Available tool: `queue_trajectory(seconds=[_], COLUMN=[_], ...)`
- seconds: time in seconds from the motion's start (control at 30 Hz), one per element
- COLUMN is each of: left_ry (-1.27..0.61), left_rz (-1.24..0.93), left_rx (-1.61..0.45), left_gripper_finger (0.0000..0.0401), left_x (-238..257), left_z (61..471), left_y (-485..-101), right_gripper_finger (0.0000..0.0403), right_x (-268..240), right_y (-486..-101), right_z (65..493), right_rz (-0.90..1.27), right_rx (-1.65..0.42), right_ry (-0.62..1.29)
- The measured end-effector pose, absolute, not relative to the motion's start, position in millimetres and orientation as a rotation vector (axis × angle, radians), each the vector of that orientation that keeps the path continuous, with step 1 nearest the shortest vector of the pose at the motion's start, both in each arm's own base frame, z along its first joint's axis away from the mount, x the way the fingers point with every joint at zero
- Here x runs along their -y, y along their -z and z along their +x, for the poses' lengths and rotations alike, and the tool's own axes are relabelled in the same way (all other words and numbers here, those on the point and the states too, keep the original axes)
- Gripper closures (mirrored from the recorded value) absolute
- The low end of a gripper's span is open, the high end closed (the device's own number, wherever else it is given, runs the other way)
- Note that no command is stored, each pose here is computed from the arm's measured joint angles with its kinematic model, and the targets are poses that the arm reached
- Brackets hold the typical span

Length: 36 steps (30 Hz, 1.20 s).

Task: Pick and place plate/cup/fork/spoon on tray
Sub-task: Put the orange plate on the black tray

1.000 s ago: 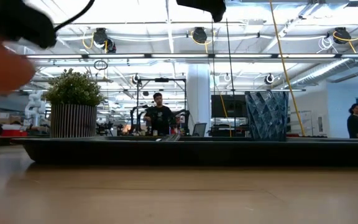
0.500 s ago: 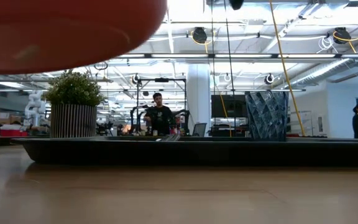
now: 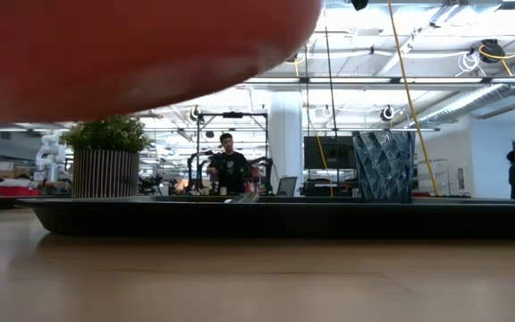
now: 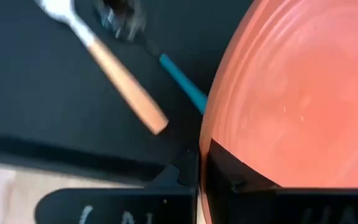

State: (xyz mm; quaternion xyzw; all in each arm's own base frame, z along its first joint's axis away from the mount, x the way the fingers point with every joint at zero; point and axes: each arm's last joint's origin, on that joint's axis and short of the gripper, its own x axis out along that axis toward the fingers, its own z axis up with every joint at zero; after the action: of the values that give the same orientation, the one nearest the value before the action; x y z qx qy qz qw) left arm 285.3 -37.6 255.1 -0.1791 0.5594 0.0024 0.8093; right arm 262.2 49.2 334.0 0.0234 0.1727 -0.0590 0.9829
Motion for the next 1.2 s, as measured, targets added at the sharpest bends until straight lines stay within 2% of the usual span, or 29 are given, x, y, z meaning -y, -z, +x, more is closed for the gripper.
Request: queue_trajectory(seconds=[0.23,0.5,0.8,1.03,1.2], left_ry=[-0.012,-0.083,-0.132,-0.155,-0.142], left_rz=[-0.256,-0.248,-0.239,-0.246,-0.235], left_rx=[-1.171,-1.240,-1.195,-1.087,-1.105], left_gripper_finger=[0.0396,0.0395,0.0393,0.0348,0.0328], left_x=[32,0,-51,-70,-69], left_z=[320,356,386,396,395], left_y=[-273,-251,-248,-251,-250], right_gripper_finger=[0.0202,0.0202,0.0202,0.0202,0.0202], right_x=[-50,-52,-52,-51,-51], right_y=[-333,-333,-332,-330,-328], right_z=[260,258,257,255,255], right_rz=[0.058,0.054,0.049,0.048,0.046], right_rx=[-0.363,-0.377,-0.386,-0.416,-0.430], right_ry=[0.117,0.111,0.111,0.114,0.116])
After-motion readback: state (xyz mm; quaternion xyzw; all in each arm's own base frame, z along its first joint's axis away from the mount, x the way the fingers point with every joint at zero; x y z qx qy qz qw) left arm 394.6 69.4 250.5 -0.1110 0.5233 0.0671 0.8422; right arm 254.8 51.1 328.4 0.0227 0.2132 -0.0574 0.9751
